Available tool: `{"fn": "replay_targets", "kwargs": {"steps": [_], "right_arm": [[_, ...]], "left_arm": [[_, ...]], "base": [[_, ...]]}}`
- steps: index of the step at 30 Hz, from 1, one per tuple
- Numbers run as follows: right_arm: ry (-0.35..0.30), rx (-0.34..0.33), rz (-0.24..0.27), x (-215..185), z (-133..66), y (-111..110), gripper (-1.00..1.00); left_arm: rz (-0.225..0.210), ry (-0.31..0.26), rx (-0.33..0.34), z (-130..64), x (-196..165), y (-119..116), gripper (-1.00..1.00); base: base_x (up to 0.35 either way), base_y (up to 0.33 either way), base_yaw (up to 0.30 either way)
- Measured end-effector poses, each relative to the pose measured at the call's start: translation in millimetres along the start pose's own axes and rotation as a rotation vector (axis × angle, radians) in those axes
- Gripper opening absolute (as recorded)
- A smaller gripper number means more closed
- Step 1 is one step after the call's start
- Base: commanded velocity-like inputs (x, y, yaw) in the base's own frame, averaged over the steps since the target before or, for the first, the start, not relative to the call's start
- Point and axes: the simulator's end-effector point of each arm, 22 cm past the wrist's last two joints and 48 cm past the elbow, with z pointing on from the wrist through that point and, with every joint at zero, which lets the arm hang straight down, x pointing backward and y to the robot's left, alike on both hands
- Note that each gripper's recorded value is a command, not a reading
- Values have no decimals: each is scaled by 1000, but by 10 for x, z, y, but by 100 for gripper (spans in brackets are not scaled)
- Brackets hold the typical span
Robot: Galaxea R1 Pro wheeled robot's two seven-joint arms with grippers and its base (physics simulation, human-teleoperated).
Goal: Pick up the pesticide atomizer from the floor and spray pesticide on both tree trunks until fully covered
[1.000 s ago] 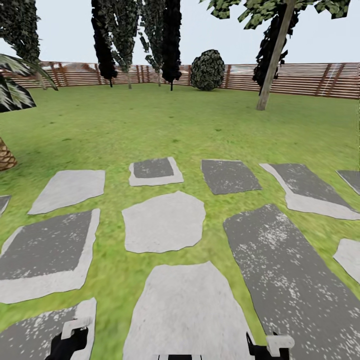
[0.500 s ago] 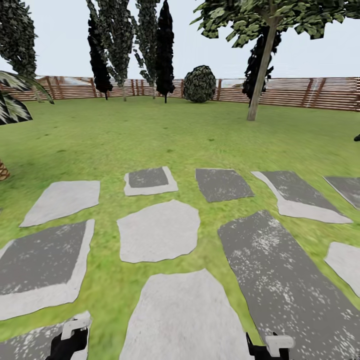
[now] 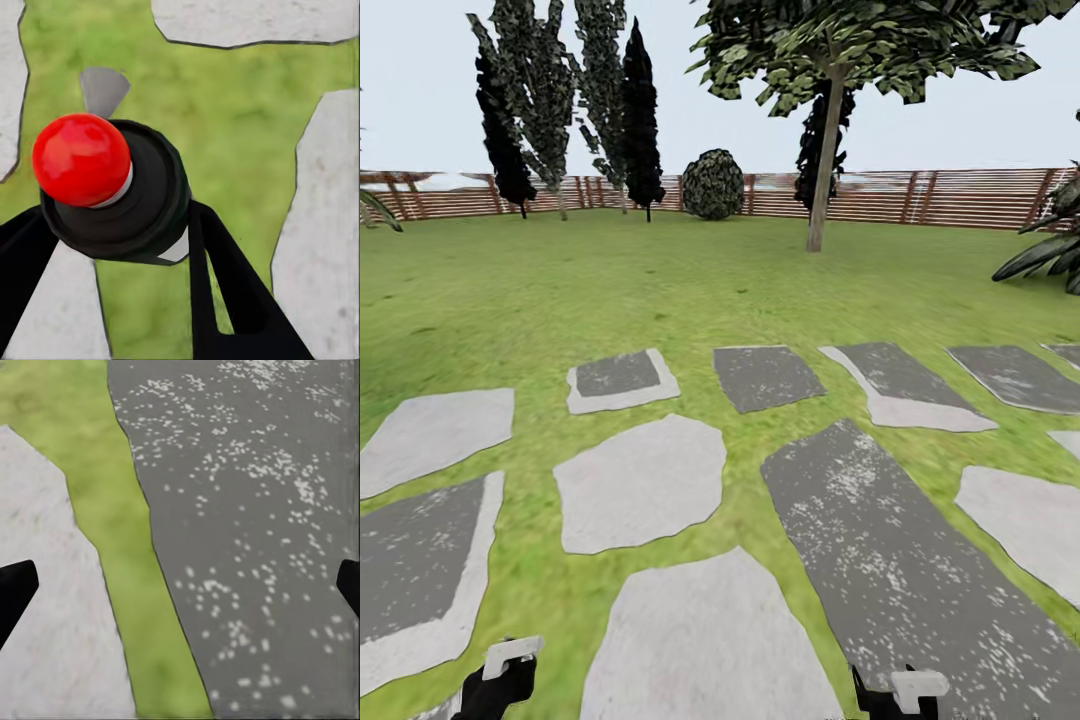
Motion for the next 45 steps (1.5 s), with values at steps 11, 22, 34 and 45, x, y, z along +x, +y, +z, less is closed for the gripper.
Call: {"fn": "replay_targets", "kwargs": {"steps": [11,22,34,45], "right_arm": [[1,0,0,-241,-82,-22,100],[1,0,0,-477,-165,-44,100],[1,0,0,-586,-206,-53,100],[0,-3,0,-587,-206,-49,100]], "left_arm": [[0,0,0,-122,-225,10,-100],[0,1,0,-245,-444,18,-100],[-1,1,0,-305,-541,15,-100],[-2,2,0,-306,-538,16,-100]], "base": [[0,0,-273],[0,0,-273],[52,0,-223],[334,0,-1]]}}
